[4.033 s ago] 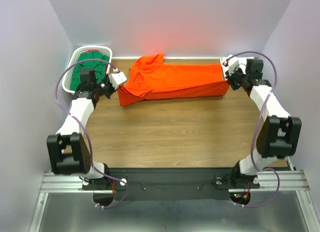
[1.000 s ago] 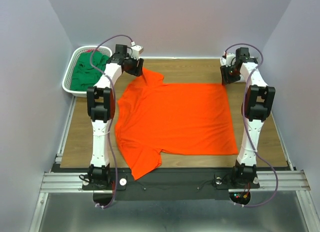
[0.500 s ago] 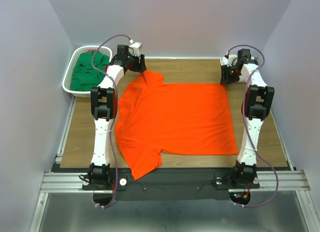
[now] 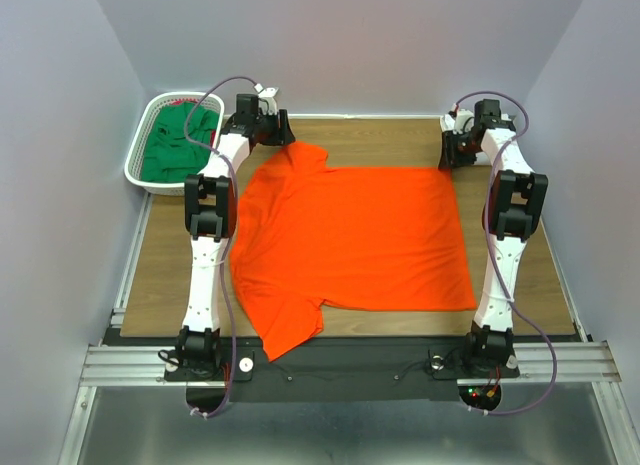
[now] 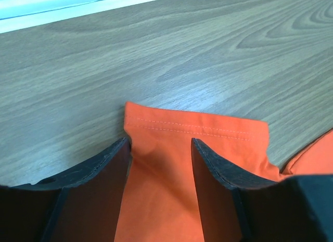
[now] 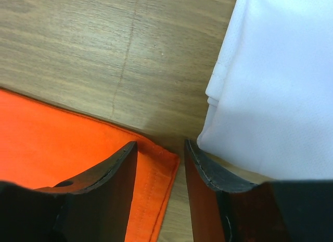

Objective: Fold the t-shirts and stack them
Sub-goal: Flatten the tshirt out

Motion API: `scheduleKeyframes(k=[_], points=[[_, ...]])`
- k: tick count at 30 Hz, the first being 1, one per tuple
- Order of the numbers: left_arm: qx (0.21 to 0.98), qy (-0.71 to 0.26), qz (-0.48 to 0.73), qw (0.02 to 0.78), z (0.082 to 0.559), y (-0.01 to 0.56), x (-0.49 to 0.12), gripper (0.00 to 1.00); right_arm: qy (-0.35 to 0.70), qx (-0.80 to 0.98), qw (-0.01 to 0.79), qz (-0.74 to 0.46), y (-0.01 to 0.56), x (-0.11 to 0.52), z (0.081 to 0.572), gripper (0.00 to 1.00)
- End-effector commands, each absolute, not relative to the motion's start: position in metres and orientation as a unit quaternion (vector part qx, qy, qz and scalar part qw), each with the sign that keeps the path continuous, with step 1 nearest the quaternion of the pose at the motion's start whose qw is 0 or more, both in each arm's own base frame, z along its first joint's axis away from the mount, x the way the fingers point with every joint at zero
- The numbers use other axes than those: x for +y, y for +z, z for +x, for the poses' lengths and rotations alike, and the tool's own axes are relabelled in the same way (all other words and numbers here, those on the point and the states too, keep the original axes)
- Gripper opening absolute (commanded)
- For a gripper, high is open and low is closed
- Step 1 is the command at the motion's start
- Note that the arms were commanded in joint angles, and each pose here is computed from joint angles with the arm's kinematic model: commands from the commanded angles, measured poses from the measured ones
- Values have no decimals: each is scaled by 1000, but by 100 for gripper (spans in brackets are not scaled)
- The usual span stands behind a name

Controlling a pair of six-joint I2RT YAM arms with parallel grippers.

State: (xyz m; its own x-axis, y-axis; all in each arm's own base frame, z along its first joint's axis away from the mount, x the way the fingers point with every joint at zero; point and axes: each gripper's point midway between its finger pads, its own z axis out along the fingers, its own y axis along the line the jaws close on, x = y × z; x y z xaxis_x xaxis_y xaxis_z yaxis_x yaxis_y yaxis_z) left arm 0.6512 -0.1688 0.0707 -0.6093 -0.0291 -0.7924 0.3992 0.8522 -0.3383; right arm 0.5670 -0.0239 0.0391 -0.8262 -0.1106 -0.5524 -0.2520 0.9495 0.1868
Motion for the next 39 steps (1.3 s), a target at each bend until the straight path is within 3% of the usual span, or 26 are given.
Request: scheduleKeyframes(k=[1, 13, 20, 23, 26, 30, 32, 35, 39], points=[[843, -266, 87, 459, 662, 101, -172, 60, 146, 940, 296, -92, 43, -19, 576, 47], [848, -281, 64, 445, 663, 83, -176, 53, 163, 939, 290, -87, 37, -14, 575, 46], [854, -280, 56, 435, 662, 70, -174, 48, 164, 940, 286, -87, 33, -14, 573, 34], [857, -279, 46, 430, 661, 64, -173, 48, 164, 940, 287, -88, 34, -14, 573, 33], [861, -271, 38, 429, 661, 64, -170, 56, 161, 940, 286, -88, 35, -14, 572, 32], [867, -259, 24, 426, 661, 61, -165, 56, 160, 941, 286, -90, 35, -15, 572, 32], [865, -267, 33, 424, 659, 60, -168, 50, 161, 941, 285, -89, 34, -15, 572, 32], [857, -277, 50, 431, 661, 67, -173, 29, 160, 940, 287, -90, 35, -15, 572, 27], [829, -305, 81, 463, 664, 109, -176, 0, 157, 938, 295, -94, 43, -15, 575, 3]])
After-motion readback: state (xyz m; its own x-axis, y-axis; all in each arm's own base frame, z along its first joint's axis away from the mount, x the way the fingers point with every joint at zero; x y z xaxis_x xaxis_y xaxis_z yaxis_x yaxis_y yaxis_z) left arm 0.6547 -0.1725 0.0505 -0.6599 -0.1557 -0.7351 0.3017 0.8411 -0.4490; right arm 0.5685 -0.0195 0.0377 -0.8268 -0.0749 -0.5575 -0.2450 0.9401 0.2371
